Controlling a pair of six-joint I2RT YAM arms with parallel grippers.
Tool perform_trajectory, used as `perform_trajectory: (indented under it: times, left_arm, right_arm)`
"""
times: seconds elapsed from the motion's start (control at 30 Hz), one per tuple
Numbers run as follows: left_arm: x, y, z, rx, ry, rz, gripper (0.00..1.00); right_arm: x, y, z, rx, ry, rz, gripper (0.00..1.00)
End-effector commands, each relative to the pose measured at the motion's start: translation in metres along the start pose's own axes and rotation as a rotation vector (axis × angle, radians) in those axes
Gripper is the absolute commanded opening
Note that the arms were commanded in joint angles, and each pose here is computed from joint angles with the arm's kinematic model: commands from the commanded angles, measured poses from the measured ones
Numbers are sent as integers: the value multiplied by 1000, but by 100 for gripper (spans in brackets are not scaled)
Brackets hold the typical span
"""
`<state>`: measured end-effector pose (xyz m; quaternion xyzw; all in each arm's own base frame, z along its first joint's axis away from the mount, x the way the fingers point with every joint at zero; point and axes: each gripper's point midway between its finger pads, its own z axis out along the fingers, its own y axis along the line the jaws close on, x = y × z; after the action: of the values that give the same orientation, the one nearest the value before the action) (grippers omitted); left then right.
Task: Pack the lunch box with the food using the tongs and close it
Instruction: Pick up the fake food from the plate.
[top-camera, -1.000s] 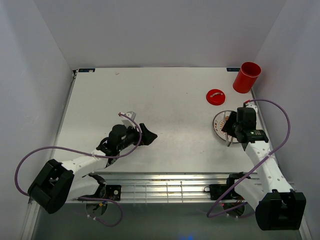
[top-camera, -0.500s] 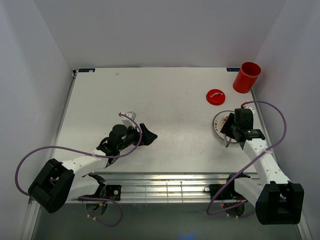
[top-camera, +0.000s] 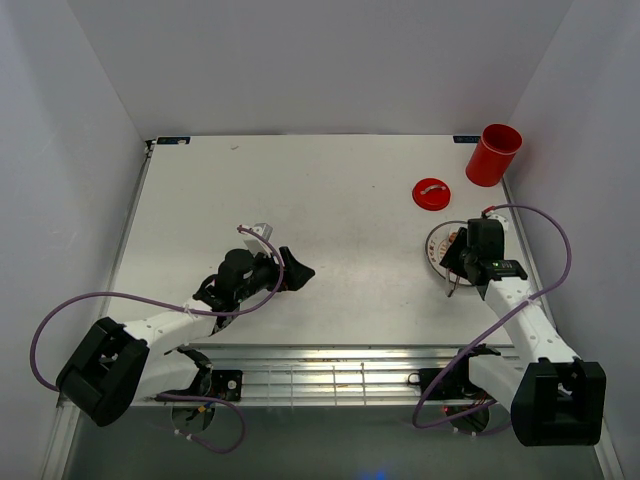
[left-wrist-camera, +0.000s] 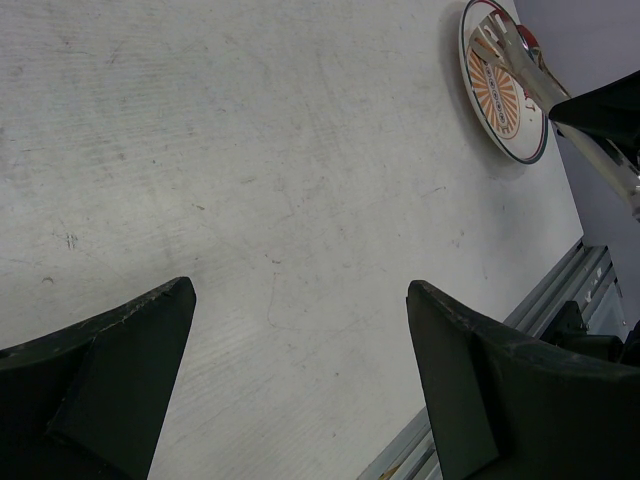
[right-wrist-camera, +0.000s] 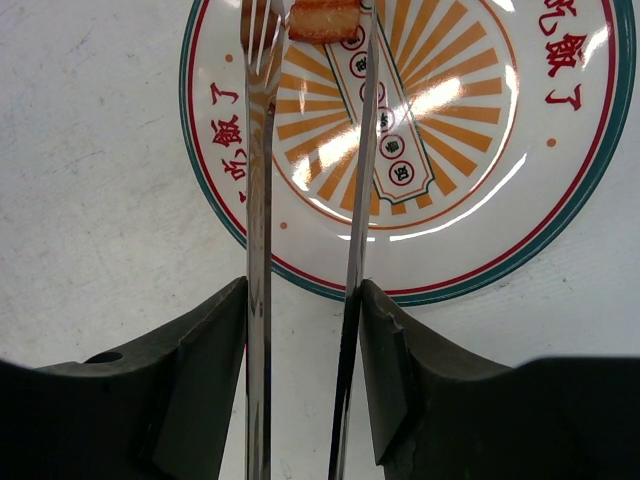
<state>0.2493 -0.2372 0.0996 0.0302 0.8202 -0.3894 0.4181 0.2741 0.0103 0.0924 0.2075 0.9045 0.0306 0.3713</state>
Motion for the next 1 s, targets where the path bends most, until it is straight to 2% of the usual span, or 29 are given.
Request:
perform_trajectory:
  times: [0.0, 0.17, 0.3, 0.4, 0.83, 0.97]
  left_arm:
    - [-10, -11, 1, 31, -21, 6, 97]
    - [-11, -11, 1, 31, -21, 6, 97]
    - [-11, -11, 1, 30, -23, 6, 97]
    - [-11, -11, 1, 28, -22, 8, 97]
    - [-11, -12, 1, 29, -21, 4, 97]
    - [-10, -11, 1, 27, -19, 5, 97]
  right_arm:
    - [-5, 4, 5, -12, -29, 14, 52]
    - [-4, 3, 7, -6, -27, 16, 49]
    - [-5, 2, 6, -6, -33, 12, 42]
    - [-9, 4, 3, -13, -49, 6, 39]
    - [-29, 2, -26, -11, -116, -17, 38]
    - [-59, 7, -40, -11, -191, -28, 38]
